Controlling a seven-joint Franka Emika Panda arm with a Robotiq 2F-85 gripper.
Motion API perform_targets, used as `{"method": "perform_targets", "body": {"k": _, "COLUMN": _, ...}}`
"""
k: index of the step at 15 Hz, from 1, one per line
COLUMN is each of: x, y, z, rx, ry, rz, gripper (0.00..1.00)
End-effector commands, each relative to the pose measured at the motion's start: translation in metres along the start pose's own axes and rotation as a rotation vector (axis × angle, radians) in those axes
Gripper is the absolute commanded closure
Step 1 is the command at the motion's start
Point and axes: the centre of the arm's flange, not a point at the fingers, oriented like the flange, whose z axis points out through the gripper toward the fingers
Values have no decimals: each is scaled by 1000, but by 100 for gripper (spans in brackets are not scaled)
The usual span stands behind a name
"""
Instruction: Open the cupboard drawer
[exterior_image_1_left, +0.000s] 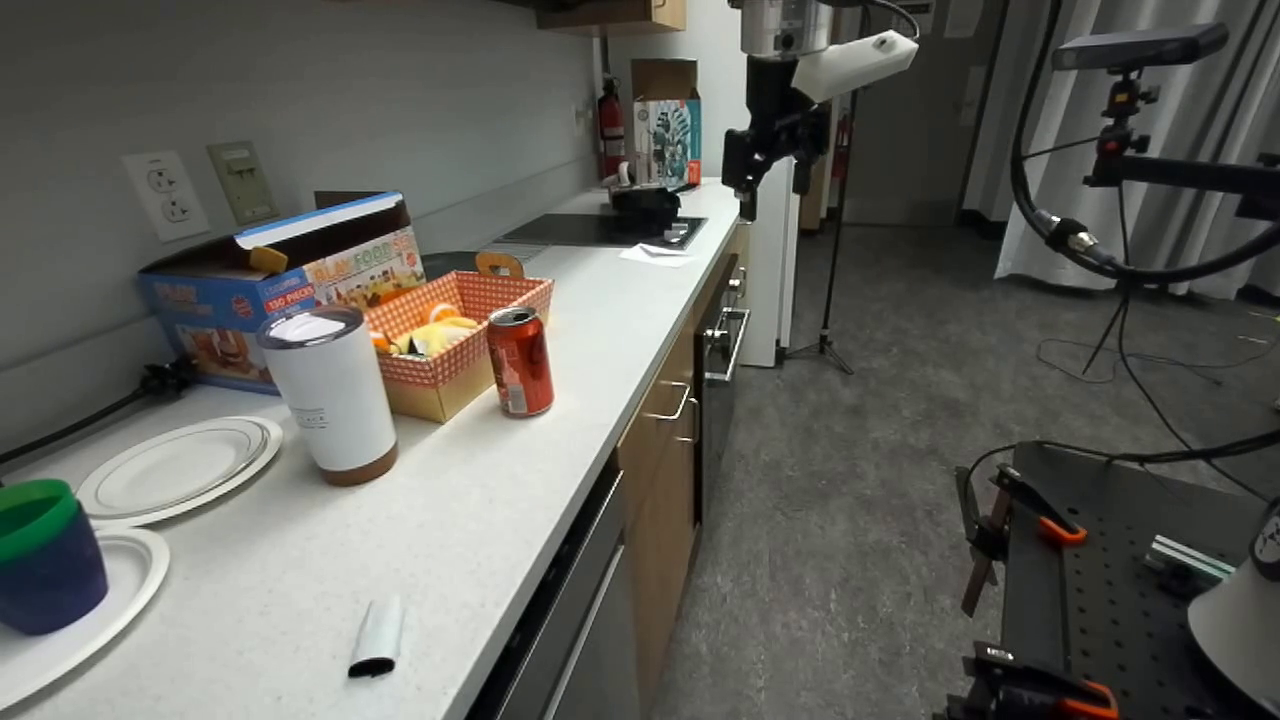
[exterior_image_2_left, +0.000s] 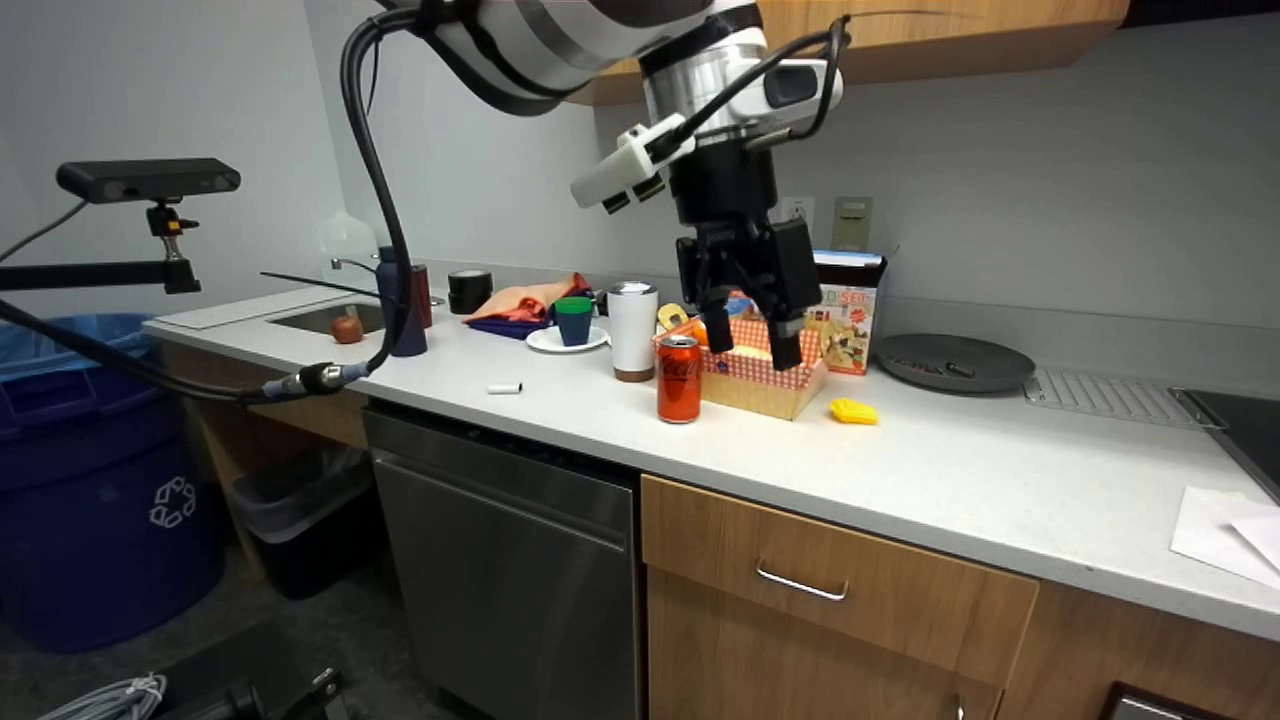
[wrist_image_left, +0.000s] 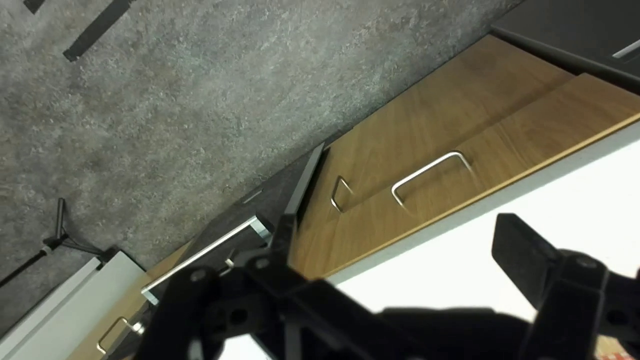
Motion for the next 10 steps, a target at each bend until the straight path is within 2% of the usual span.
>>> {"method": "perform_targets", "body": {"k": 1, "x": -19, "y": 34, "z": 44, "rx": 42, "ry": -76, "rz": 73, "gripper": 0}}
{"method": "perform_targets", "body": {"k": 4, "x": -29, "y": 48, "z": 90, "rx": 123, "ry": -146, "rz": 150, "gripper": 0}}
{"method": "perform_targets", "body": {"k": 7, "x": -23, "y": 38, "z": 134, "rx": 192, "ry": -181, "rz": 215, "gripper": 0}}
{"method": "perform_targets", "body": {"k": 10, "x": -7, "y": 23, "z": 168, "rx": 200, "ry": -170, "rz": 273, "gripper": 0}}
